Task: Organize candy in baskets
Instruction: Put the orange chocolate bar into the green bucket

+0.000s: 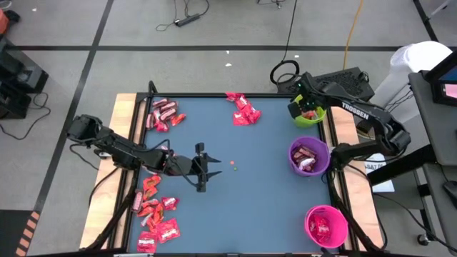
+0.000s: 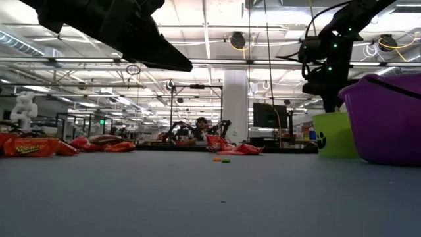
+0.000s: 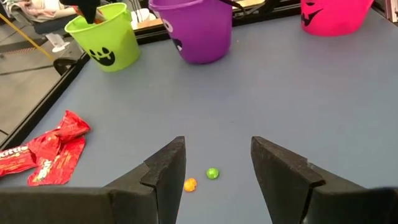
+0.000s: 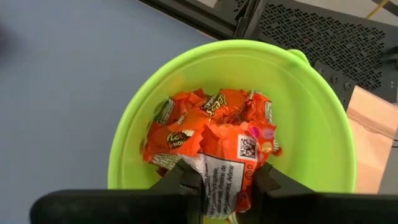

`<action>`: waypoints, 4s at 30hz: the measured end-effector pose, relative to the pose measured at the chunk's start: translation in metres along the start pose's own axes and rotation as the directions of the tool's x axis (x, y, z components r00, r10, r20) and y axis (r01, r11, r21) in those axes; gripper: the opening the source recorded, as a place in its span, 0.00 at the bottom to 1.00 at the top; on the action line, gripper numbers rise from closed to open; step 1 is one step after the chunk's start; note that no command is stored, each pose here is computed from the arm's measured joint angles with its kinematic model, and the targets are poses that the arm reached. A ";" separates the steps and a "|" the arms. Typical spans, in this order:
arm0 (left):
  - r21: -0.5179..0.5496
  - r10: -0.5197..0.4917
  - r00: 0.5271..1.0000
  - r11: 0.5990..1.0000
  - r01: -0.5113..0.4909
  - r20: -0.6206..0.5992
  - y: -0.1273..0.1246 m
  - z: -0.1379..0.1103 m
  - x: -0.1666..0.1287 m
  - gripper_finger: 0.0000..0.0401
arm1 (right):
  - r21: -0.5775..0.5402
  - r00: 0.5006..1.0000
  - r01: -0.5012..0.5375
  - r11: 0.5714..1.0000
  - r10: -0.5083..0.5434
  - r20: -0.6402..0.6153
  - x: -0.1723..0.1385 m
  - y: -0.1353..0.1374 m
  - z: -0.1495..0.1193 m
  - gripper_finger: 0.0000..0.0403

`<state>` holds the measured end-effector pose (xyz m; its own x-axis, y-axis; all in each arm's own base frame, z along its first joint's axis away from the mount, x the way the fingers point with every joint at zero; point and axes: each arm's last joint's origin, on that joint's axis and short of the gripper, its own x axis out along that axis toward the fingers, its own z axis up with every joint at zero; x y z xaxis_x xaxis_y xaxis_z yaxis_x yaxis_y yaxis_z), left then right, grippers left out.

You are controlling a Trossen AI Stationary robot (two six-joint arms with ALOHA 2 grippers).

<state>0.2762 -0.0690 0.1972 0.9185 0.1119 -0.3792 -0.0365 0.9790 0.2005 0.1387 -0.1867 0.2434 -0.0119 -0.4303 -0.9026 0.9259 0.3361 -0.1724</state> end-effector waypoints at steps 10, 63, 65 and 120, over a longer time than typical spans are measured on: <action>0.000 0.000 1.000 1.000 0.000 0.000 0.000 0.000 0.000 0.47 | -0.056 1.000 0.002 0.998 -0.002 0.000 0.000 0.000 0.000 0.30; -0.018 0.113 0.390 0.948 -0.317 -0.914 0.040 -0.090 -0.077 0.47 | -0.770 0.380 -0.370 0.520 0.841 0.386 -0.091 0.208 -0.111 0.54; 0.011 0.135 0.355 0.943 -0.331 -0.925 0.041 -0.094 -0.073 0.47 | -0.773 0.378 -0.370 0.516 0.843 0.382 -0.089 0.212 -0.113 0.54; -0.068 -0.257 0.966 0.965 0.254 -0.035 0.003 0.026 -0.026 0.03 | -0.957 0.067 -0.091 0.277 0.960 0.272 -0.058 0.295 -0.147 0.54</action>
<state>0.2626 -0.0739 0.2309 0.8830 -0.1371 -0.4489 0.1710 0.9846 0.0356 0.3566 0.0605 0.1864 0.9907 0.0659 -0.1192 -0.1034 0.9336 -0.3431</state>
